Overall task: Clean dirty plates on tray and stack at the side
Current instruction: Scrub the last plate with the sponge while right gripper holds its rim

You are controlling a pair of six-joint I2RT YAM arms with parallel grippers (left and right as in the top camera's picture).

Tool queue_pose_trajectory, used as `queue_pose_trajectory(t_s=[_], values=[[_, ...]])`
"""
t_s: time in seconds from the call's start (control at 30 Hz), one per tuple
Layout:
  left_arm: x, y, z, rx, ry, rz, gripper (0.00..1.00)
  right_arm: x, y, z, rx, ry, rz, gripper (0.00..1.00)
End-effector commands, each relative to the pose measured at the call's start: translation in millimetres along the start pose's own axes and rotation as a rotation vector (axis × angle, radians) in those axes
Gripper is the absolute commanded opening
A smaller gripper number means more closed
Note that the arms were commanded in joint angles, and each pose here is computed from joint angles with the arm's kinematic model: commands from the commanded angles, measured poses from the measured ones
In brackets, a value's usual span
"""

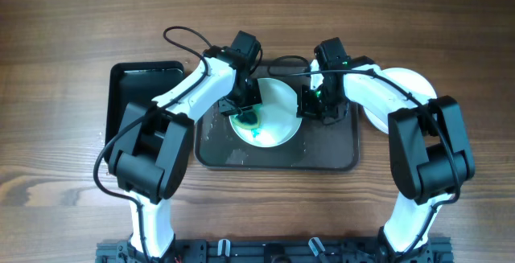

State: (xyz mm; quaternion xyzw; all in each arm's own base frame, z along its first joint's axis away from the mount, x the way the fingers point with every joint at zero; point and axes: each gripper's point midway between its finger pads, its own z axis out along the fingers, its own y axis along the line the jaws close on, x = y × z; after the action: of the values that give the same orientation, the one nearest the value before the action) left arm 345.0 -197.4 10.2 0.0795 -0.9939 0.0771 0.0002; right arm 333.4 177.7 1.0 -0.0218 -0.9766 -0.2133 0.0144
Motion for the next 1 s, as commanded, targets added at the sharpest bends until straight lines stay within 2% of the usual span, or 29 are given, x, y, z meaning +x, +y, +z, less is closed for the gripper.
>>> queue_pose_trajectory(t_s=[0.0, 0.1, 0.2, 0.27, 0.37, 0.4, 0.47, 0.57, 0.63, 0.73, 0.8, 0.93, 0.97], values=[[40.4, -23.4, 22.4, 0.055, 0.149, 0.097, 0.04, 4.1, -0.2, 8.8, -0.008, 0.029, 0.023, 0.04], [76.2, -69.2, 13.2, 0.298, 0.266, 0.344, 0.04, 3.6, -1.2, 8.8, -0.002, 0.026, 0.023, 0.04], [80.9, -78.0, 13.2, 0.321, 0.263, 0.387, 0.04, 3.7, -1.3, 8.7, -0.001, 0.026, 0.023, 0.04], [71.9, -77.3, 15.1, 0.305, 0.232, 0.35, 0.04, 3.7, -1.4, 8.6, -0.001, 0.026, 0.024, 0.04], [46.1, -55.1, 22.5, 0.167, 0.14, 0.211, 0.04, 4.7, -1.5, 8.7, 0.0, 0.03, 0.024, 0.04], [24.3, -30.5, 25.6, 0.034, 0.048, 0.113, 0.04, 5.1, -1.8, 8.7, 0.001, 0.032, 0.025, 0.04], [-2.2, 1.7, 23.1, -0.127, -0.08, 0.013, 0.04, 5.2, -1.8, 8.8, 0.001, 0.032, 0.024, 0.04], [-33.0, 44.5, 9.2, -0.326, -0.257, -0.118, 0.04, 5.0, -4.4, 8.9, 0.015, 0.029, 0.025, 0.04], [-40.3, 64.9, 0.4, -0.412, -0.32, -0.192, 0.04, 6.4, -7.4, 10.0, 0.027, 0.03, 0.029, 0.04], [-22.3, 84.6, -3.3, -0.485, -0.254, -0.242, 0.04, 13.0, -14.5, 15.1, 0.043, 0.041, 0.038, 0.05], [-5.7, 77.4, 2.1, -0.455, -0.159, -0.194, 0.04, 12.5, -14.4, 15.6, 0.041, 0.038, 0.038, 0.04], [27.6, 25.3, 19.4, -0.171, 0.086, 0.047, 0.04, 12.5, -14.2, 15.6, 0.04, 0.038, 0.045, 0.04], [39.8, -1.4, 20.6, -0.013, 0.162, 0.157, 0.04, 12.5, -14.2, 15.6, 0.04, 0.038, 0.045, 0.04]])
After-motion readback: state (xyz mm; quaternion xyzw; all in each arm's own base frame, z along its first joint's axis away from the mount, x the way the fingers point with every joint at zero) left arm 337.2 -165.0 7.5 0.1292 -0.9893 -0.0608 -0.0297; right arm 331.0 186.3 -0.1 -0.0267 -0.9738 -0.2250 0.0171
